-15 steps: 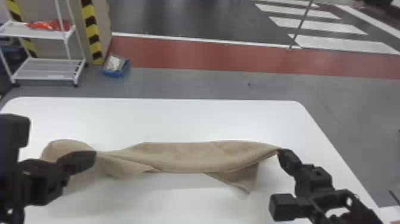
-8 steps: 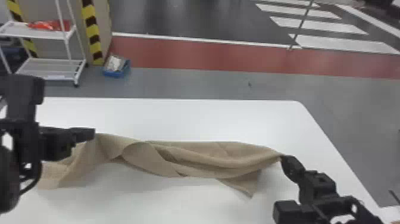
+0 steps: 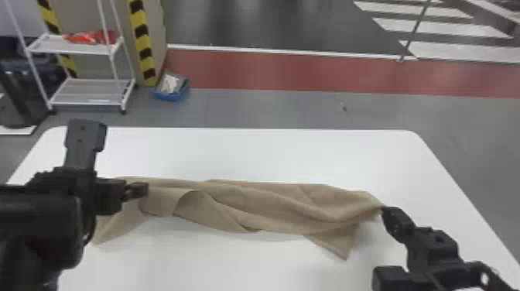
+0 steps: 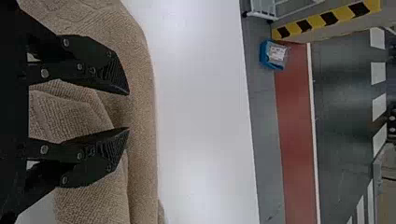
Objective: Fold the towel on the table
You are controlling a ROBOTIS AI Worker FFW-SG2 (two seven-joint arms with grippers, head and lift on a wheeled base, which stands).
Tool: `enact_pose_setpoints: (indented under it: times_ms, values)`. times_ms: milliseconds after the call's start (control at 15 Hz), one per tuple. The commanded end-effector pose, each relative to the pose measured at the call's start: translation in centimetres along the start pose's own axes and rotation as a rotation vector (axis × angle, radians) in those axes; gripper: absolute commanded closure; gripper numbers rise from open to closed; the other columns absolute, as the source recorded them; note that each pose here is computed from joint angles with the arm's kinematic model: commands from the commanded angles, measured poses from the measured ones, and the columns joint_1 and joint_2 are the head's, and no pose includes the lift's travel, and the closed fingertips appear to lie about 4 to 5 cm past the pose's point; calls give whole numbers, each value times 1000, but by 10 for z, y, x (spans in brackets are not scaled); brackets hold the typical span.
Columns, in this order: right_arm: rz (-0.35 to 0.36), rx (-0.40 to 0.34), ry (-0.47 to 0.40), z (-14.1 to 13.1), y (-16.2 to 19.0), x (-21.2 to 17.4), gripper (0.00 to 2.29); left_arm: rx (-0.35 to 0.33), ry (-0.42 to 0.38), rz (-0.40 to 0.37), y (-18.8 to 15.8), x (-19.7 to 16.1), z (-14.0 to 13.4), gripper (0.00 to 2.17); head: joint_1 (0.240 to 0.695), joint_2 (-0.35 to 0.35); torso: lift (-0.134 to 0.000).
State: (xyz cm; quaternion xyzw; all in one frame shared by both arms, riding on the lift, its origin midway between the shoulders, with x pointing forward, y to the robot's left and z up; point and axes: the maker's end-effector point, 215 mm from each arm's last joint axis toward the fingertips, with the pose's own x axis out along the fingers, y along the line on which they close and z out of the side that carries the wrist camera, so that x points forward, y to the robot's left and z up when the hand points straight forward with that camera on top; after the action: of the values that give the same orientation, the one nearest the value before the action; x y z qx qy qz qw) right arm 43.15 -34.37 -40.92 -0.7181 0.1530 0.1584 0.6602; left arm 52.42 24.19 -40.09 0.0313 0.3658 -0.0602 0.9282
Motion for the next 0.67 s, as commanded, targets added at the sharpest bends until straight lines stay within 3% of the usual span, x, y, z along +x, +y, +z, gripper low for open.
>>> enact_pose_setpoints:
  times_ms: [0,133,267,467,600]
  values:
    - [6,2,0,1,3,0,1656,-9,-72,-12,-4,-36,5,26,695,-118,-124]
    - [10,2,-3,2,5,1,1656,-20,-100,-24,-5,-61,-6,33,695,-121,-124]
    - [16,4,-6,4,7,1,1656,-24,-69,-41,-9,-67,-32,73,695,-124,-124]
    - [19,5,-5,4,9,1,1656,-8,-38,-43,-6,-52,-60,83,695,-124,-124]
    - [18,3,-5,5,8,0,1656,36,-80,-30,-1,-38,-55,87,695,-118,-124]
